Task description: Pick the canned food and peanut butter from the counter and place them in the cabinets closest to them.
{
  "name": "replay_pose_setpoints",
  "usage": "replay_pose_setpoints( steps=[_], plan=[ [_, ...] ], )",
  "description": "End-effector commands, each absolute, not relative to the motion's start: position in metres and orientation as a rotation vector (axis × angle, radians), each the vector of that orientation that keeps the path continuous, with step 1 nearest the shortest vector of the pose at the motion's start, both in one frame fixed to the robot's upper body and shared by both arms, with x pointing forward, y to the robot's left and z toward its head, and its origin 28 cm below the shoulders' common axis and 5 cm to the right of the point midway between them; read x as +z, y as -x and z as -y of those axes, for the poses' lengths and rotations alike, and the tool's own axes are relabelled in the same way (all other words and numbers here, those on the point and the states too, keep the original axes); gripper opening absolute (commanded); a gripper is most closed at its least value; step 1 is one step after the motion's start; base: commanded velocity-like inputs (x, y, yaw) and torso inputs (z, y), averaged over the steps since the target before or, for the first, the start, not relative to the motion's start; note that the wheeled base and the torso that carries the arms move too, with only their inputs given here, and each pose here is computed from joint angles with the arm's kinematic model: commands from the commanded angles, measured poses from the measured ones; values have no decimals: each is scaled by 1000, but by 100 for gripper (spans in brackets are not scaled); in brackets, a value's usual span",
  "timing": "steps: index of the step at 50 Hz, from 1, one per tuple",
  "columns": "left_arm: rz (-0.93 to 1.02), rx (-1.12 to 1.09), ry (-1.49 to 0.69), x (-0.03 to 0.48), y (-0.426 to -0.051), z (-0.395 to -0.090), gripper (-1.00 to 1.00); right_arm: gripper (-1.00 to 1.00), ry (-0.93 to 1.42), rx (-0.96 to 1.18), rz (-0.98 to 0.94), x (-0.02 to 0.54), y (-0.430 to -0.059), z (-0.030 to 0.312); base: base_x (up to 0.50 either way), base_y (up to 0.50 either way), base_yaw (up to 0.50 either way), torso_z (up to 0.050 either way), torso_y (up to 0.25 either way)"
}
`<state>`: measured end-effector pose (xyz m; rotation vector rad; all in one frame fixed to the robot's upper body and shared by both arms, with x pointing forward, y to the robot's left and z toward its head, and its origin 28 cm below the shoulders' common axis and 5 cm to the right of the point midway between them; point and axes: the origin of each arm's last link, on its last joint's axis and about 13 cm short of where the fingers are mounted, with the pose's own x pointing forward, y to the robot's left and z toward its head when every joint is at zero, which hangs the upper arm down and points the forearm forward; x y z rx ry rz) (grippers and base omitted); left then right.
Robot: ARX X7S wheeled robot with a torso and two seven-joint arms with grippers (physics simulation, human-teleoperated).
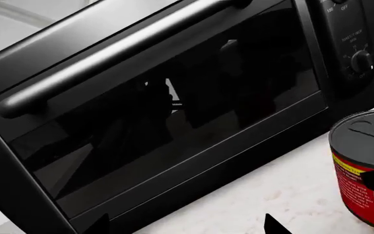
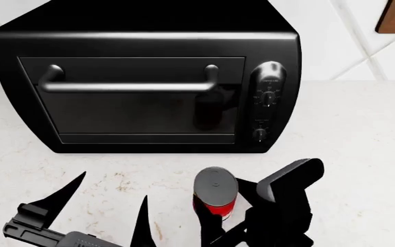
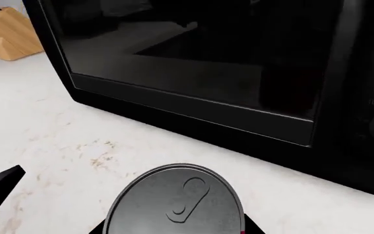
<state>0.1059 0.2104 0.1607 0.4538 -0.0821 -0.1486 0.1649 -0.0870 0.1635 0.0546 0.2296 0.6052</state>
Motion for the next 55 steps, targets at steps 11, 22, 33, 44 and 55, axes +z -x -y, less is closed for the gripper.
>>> replay_pose_setpoints(
  steps=[11, 22, 33, 44, 55],
  plan=[
    [98, -161, -441, 163, -106, -210, 100, -100, -74, 391, 336, 284, -160, 96, 0, 0, 0, 0, 1],
    [108, -177, -443, 165, -108, -206, 100, -100, -77, 242, 751, 353, -150, 97, 0, 0, 0, 0, 0],
    [111, -195, -437, 165, -109, -201, 100, -100, -76, 238, 870, 390, -148, 86, 0, 0, 0, 0, 0],
    [114, -203, -422, 163, -109, -202, 100, -100, -54, 224, 907, 407, -154, 80, 0, 0, 0, 0, 1],
    [116, -204, -422, 162, -108, -205, 100, -100, -17, 124, 883, 441, -193, 81, 0, 0, 0, 0, 0]
  ],
)
